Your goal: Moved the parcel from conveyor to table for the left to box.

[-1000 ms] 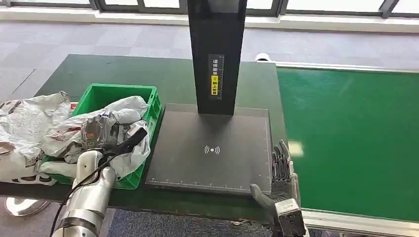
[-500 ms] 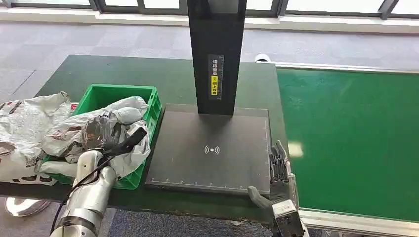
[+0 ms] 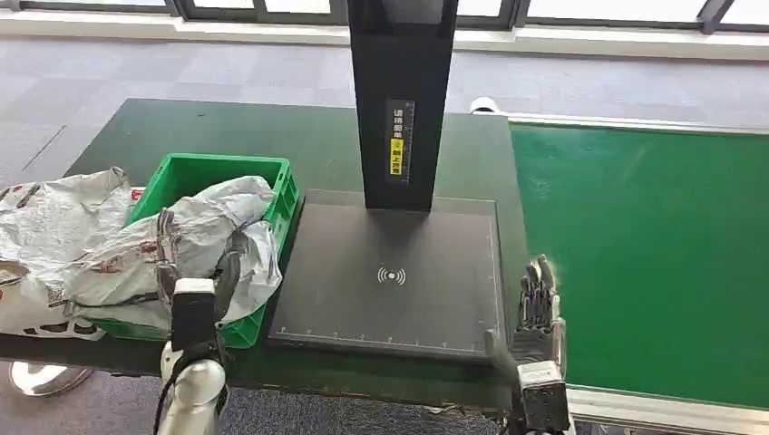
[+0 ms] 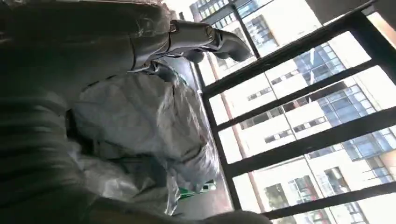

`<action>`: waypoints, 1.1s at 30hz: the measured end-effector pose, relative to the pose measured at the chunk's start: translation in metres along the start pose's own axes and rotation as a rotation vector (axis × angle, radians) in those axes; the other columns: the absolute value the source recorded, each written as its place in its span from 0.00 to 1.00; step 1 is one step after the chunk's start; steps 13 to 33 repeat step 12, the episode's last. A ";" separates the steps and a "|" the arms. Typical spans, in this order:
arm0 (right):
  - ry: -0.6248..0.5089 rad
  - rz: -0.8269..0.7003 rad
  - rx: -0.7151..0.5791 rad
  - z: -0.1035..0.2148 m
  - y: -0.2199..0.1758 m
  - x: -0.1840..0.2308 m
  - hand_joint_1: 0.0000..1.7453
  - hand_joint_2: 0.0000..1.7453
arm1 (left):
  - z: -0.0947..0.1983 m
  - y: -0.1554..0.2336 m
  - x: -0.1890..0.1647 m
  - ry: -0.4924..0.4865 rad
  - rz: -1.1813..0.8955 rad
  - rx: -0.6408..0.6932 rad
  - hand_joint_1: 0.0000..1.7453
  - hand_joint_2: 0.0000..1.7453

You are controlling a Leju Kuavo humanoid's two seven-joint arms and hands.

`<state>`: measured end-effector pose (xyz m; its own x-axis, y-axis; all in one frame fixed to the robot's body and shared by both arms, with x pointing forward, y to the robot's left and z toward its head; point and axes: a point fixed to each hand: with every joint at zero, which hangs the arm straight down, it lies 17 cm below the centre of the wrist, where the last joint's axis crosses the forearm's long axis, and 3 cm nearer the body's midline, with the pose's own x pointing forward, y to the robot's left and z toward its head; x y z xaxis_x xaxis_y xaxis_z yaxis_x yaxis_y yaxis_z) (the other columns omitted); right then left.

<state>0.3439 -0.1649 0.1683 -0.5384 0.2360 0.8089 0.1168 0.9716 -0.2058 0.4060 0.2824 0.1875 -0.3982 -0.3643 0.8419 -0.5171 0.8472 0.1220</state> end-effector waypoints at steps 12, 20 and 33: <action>0.003 0.026 0.014 0.010 0.000 0.001 0.00 0.00 | 0.021 0.008 0.017 0.016 0.017 0.069 0.00 0.00; 0.003 0.026 0.014 0.010 0.000 0.001 0.00 0.00 | 0.021 0.008 0.017 0.016 0.017 0.069 0.00 0.00; 0.003 0.026 0.014 0.010 0.000 0.001 0.00 0.00 | 0.021 0.008 0.017 0.016 0.017 0.069 0.00 0.00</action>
